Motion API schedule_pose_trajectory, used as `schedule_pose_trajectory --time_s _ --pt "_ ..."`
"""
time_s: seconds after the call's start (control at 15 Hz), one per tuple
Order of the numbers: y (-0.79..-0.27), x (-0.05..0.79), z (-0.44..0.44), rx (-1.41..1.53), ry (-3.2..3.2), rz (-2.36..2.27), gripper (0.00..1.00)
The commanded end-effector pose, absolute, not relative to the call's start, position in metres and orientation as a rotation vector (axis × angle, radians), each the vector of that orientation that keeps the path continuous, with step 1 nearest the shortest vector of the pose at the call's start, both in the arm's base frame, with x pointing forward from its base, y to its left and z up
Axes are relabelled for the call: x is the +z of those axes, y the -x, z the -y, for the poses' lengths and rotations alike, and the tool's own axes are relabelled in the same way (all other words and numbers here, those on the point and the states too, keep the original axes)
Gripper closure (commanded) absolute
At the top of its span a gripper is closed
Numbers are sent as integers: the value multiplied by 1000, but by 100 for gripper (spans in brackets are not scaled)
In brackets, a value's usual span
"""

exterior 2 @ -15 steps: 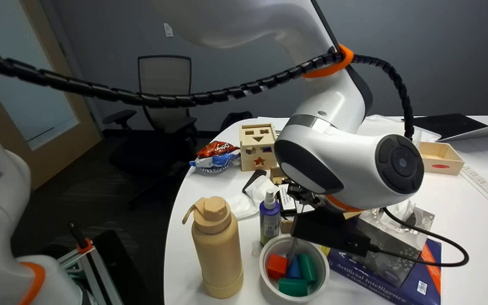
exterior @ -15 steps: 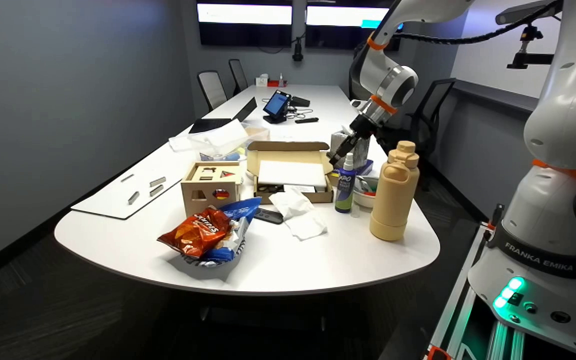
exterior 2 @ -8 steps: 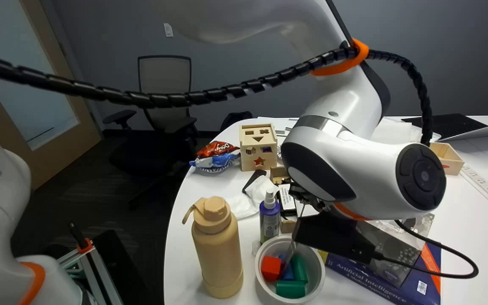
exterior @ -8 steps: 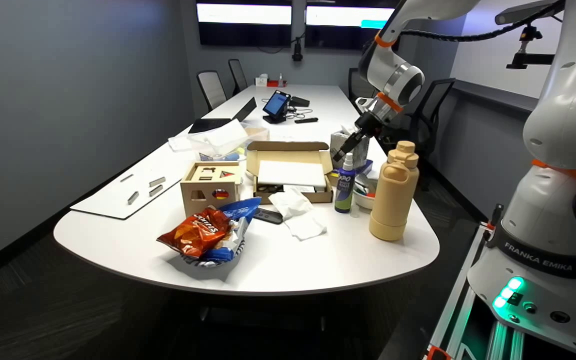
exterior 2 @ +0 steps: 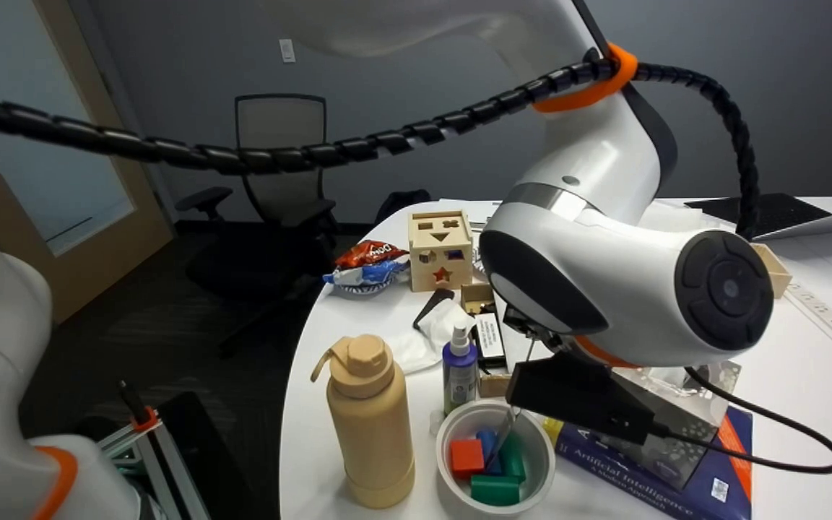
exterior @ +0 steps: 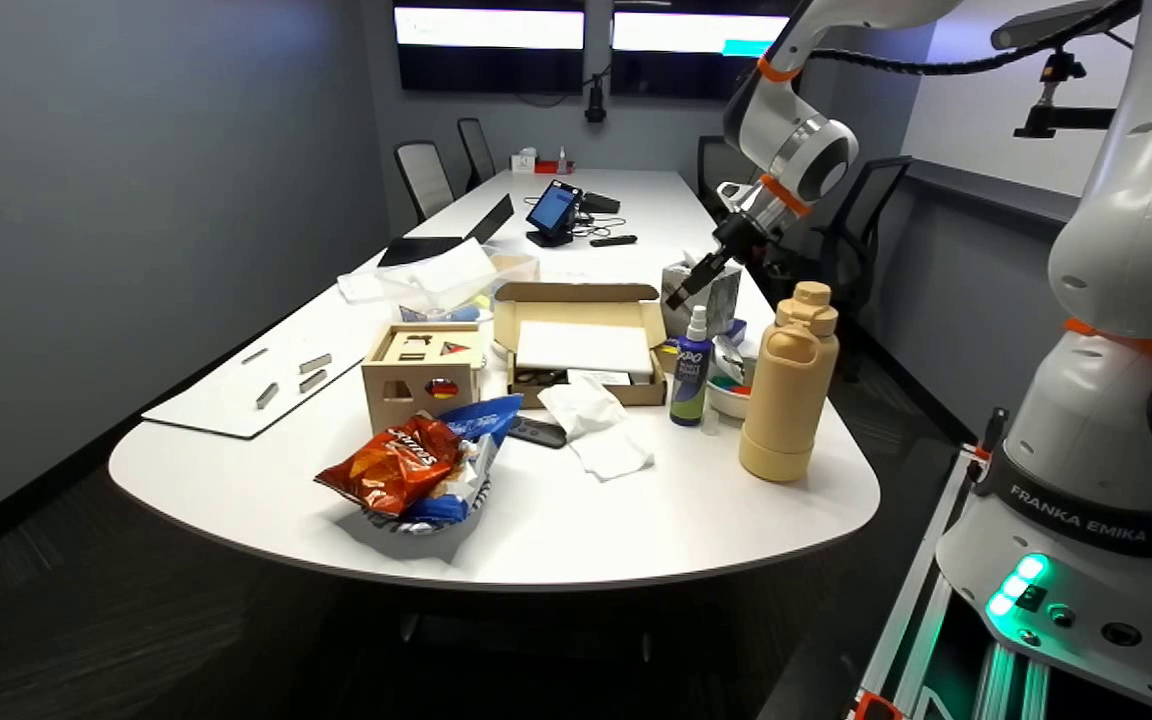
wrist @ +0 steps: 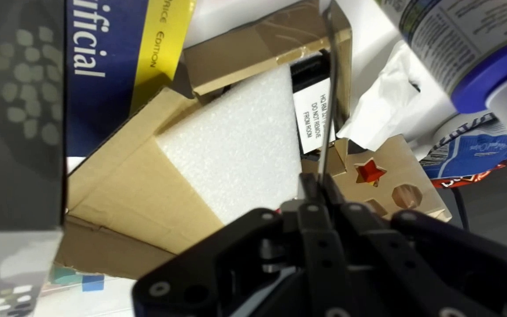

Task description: Use the cake spatula to stir the contents in the white bowl.

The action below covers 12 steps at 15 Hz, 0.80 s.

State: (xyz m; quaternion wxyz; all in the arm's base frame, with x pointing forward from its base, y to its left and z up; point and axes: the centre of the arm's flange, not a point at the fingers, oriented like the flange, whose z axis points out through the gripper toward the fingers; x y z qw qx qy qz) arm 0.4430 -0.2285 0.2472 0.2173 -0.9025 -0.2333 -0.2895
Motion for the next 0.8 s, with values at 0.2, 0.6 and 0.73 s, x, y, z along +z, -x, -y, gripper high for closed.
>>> schedule_pose_trajectory --time_s 0.2,0.6,0.73 --pt "-439 233 213 -906 2528 709 99" --pt "-434 216 207 -898 2490 782 99" --pt "-433 220 209 -907 2466 773 99"
